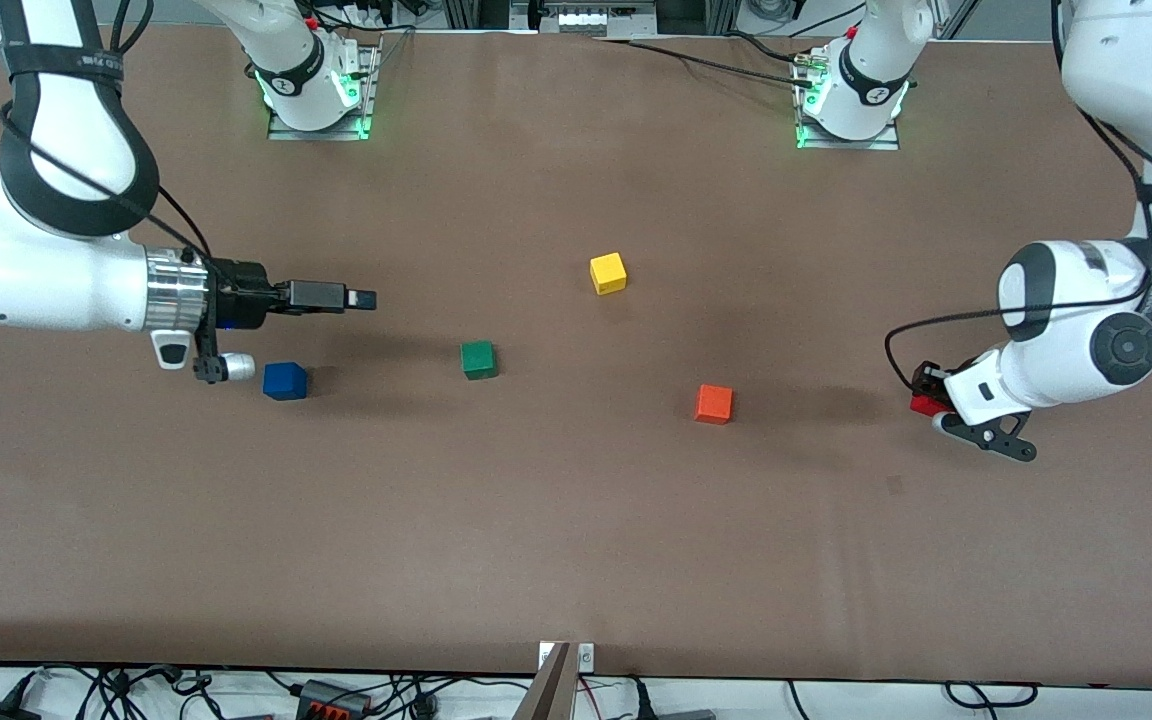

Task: Pass red block to right arm, stack on blue
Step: 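Lift the red cube with the left gripper while the right gripper advances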

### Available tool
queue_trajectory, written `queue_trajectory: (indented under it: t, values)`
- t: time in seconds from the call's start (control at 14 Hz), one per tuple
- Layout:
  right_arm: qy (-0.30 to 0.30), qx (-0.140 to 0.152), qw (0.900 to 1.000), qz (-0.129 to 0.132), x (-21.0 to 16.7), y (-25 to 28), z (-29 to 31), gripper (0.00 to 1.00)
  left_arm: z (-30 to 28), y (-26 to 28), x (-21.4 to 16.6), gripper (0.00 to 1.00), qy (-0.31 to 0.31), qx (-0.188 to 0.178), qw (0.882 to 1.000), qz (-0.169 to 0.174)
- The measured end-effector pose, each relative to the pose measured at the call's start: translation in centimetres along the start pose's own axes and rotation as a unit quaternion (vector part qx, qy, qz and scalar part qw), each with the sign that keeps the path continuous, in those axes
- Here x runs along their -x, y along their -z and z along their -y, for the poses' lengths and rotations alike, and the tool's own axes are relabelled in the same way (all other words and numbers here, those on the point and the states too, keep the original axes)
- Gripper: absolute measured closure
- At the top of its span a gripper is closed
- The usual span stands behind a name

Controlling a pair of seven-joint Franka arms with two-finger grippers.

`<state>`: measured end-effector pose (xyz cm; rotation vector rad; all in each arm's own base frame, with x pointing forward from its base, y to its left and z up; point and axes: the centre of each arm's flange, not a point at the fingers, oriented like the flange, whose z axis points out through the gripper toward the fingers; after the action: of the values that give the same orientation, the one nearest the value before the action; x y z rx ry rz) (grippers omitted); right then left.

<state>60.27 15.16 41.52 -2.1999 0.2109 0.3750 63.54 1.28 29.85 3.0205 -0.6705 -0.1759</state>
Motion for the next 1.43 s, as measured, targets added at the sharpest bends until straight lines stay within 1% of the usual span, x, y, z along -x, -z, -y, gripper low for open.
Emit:
queue_trajectory:
  t: [0.07, 0.14, 0.29, 0.36, 0.43, 0.5, 0.57, 0.64, 0.71, 0.86, 0.93, 1.07, 1.14, 1.21, 1.29, 1.43]
  values:
    - [-0.006, -0.031, 1.0, 0.003, -0.6, -0.6, -0.2, 0.0, -1.1, 1.9, -0.5, 0.44, -0.027, 0.001, 1.0, -0.005]
    - [0.0, -0.056, 0.998, 0.005, -1.1, -1.2, -0.6, 0.0, -2.4, 3.6, -1.0, 0.44, -0.045, 0.008, 0.999, -0.01]
    - [0.033, -0.096, 0.995, 0.005, -2.2, -2.3, -1.5, 0.0, -5.1, 6.2, -1.6, 0.44, -0.07, 0.044, 0.996, -0.03]
    - [0.05, -0.115, 0.992, 0.004, -2.8, -2.9, -2.0, 0.0, -6.1, 7.2, -1.9, 0.44, -0.092, 0.065, 0.993, -0.044]
    - [0.058, -0.136, 0.989, 0.005, -3.2, -3.4, -2.6, 0.0, -7.0, 8.1, -2.2, 0.44, -0.12, 0.086, 0.987, -0.065]
    - [0.058, -0.158, 0.986, 0.005, -3.6, -3.8, -2.9, 0.0, -7.7, 8.8, -2.5, 0.44, -0.147, 0.112, 0.979, -0.09]
    - [0.053, -0.178, 0.983, 0.005, -3.9, -4.2, -3.1, 0.0, -8.4, 9.4, -2.8, 0.44, -0.173, 0.14, 0.968, -0.119]
    - [0.05, -0.194, 0.98, 0.007, -4.1, -4.4, -3.1, 0.0, -9.0, 9.7, -3.1, 0.44, -0.198, 0.169, 0.954, -0.15]
    - [0.049, -0.209, 0.977, 0.009, -4.1, -4.6, -3.0, 0.0, -9.7, 9.9, -3.5, 0.44, -0.222, 0.198, 0.937, -0.184]
    - [0.047, -0.232, 0.972, 0.014, -4.1, -4.8, -2.7, 0.0, -12.0, 10.4, -4.5, 0.44, -0.271, 0.249, 0.895, -0.253]
    - [0.052, -0.242, 0.969, 0.017, -4.2, -5.2, -2.8, 0.0, -13.5, 10.5, -5.0, 0.44, -0.291, 0.265, 0.877, -0.276]
    - [0.07, -0.272, 0.959, 0.03, -4.5, -6.4, -3.6, 0.0, -16.7, 10.5, -6.0, 0.44, -0.315, 0.302, 0.843, -0.314]
    - [0.073, -0.286, 0.955, 0.035, -4.8, -7.2, -4.2, 0.0, -18.5, 10.6, -6.6, 0.44, -0.327, 0.322, 0.821, -0.34]
    - [0.073, -0.298, 0.951, 0.037, -5.1, -7.7, -4.7, 0.0, -20.3, 10.8, -7.1, 0.44, -0.341, 0.335, 0.797, -0.369]
    - [0.07, -0.307, 0.948, 0.038, -5.3, -8.0, -4.9, 0.0, -22.0, 11.0, -7.7, 0.44, -0.356, 0.338, 0.774, -0.4]
    - [0.067, -0.32, 0.944, 0.041, -5.3, -8.6, -4.6, 0.0, -25.5, 10.7, -9.0, 0.44, -0.377, 0.319, 0.737, -0.462]
